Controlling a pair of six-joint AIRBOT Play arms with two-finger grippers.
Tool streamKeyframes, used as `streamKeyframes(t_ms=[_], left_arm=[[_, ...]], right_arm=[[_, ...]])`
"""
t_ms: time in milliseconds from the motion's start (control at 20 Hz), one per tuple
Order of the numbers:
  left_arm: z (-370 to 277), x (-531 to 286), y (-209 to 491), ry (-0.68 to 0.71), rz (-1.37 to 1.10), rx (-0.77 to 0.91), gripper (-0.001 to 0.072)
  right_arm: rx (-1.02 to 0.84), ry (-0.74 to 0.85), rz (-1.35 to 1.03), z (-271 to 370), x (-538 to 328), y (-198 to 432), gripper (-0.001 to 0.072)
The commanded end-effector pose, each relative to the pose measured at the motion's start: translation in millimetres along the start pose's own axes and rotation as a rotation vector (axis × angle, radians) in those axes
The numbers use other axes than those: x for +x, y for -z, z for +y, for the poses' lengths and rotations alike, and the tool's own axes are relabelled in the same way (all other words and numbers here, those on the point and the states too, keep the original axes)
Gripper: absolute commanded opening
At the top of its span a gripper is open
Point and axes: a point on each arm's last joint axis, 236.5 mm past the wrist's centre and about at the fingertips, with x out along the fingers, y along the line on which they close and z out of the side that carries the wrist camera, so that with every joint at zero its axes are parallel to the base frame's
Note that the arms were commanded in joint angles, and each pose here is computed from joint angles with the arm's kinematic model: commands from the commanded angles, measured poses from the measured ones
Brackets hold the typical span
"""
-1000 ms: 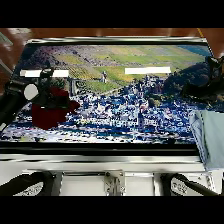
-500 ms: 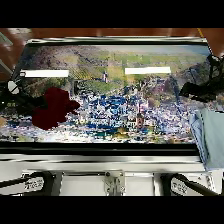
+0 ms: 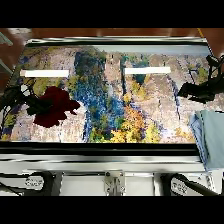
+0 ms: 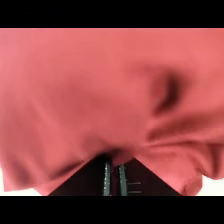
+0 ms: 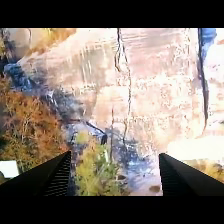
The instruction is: Fold the shirts.
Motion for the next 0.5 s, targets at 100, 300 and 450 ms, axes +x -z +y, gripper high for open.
streamKeyframes(t_ms=[100,300,450], left_arm=[[-85,-138,-37,0.152,-0.349,0.276,0.0035],[-168,-295,22,0.391,-0.643,0.473,0.0035],[-224,-351,103,0.617,-0.672,0.601,0.0035]], right_arm=[[-0.032,-0.014,0.001,3,0,0,0.0662],[-0.064,-0.036,0.018,11,-12,8,0.0653],[-0.107,-0.031,-0.096,21,-54,5,0.0654]])
